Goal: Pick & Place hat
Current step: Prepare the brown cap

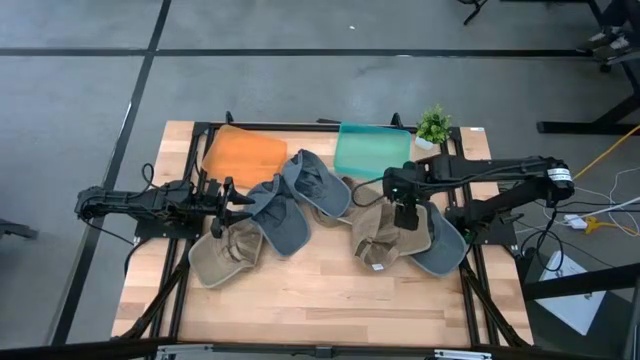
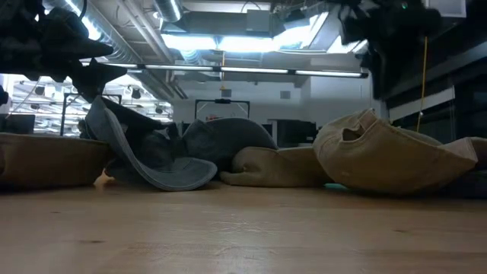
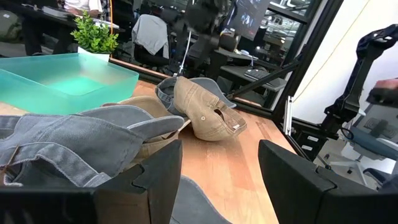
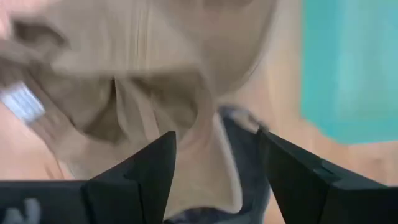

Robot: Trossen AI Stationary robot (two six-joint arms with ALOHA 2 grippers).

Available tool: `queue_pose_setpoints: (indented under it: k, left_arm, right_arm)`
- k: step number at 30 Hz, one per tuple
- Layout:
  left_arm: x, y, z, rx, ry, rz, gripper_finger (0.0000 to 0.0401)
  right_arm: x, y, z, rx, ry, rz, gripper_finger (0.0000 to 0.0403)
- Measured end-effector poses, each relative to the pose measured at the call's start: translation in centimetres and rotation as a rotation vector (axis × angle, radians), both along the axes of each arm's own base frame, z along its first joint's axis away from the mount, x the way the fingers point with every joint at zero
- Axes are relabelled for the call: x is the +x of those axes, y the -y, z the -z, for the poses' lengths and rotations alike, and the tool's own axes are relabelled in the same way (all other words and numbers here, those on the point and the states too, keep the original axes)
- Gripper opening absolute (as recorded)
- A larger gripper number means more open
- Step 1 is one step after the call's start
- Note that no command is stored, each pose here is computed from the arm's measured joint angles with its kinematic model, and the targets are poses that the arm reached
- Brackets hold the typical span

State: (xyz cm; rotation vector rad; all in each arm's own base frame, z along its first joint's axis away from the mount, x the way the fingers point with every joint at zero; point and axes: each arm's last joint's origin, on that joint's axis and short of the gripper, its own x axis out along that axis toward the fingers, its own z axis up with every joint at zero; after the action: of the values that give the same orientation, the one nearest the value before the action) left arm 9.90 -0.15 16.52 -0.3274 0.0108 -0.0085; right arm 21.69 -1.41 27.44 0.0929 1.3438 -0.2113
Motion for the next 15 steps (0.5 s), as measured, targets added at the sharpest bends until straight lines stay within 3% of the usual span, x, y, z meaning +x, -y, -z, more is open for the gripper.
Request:
queue_pose_setpoints:
  k: [8,15]
  left_arm:
    - [0.0,0.0,0.0,0.000,0.000,0.000,0.0207]
    - [0.0,0.0,0.0,0.000,0.000,0.000,0.0207]
  right_arm:
    - [-0.7,-0.2,4.9,-0.017,-0.062,-0.113,0.0232]
    - [-0.7,-0.4,6.3,-0.037,-0.043,-0.209,0.0208]
